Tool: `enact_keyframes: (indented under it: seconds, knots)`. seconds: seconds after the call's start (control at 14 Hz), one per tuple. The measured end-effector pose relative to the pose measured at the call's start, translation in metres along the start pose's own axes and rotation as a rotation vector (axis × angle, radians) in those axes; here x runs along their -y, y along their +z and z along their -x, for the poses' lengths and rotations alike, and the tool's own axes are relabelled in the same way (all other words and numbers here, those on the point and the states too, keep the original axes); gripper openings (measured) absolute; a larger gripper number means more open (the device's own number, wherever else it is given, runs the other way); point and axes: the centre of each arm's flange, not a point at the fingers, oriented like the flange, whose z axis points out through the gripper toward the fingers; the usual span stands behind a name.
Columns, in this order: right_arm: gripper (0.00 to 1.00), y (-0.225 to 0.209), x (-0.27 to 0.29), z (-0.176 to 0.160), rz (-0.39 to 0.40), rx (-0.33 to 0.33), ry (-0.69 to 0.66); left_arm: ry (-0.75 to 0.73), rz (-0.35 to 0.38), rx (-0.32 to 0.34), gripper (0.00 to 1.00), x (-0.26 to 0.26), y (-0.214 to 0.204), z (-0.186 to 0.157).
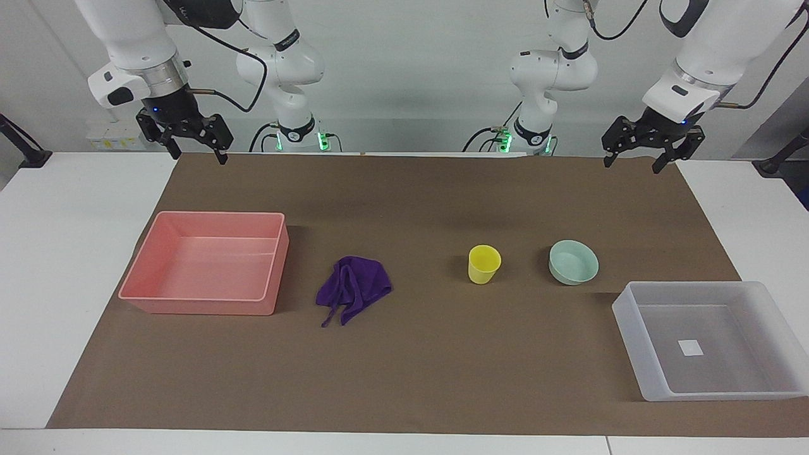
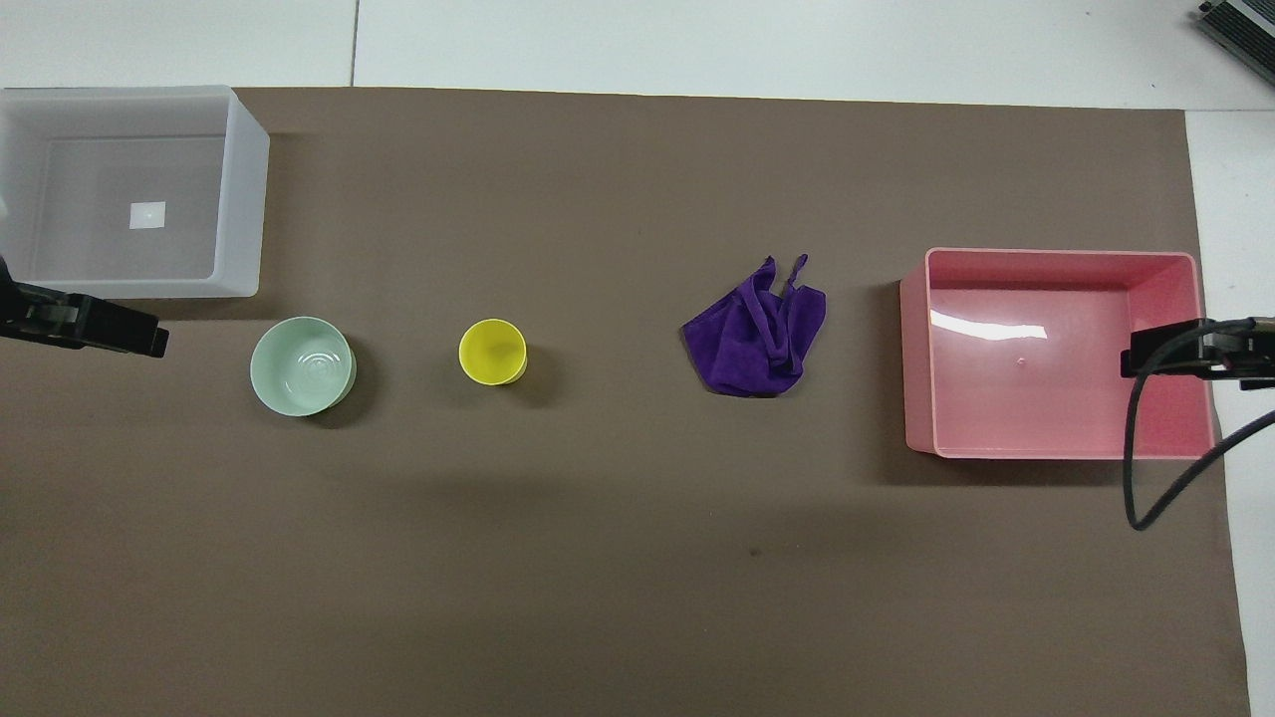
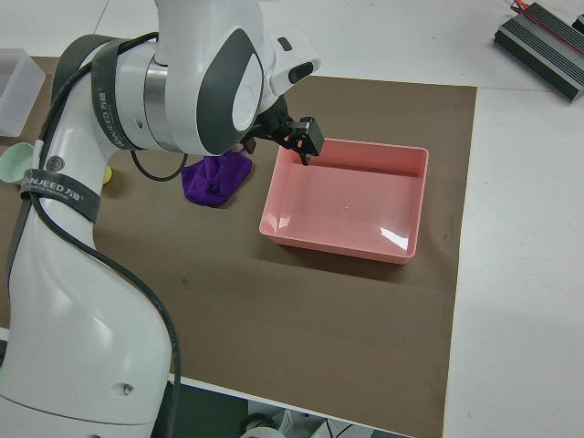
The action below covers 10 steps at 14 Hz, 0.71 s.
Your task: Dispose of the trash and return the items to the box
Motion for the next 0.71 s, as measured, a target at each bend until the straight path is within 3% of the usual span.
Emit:
enact_keyframes:
  seconds: [0.71]
  knots:
    - [1.00,0.006,0.006,-0.002,-0.002,-0.017,-0.010,0.008,-0.004,-0.022,1.00,-0.004,0.012,-0.012]
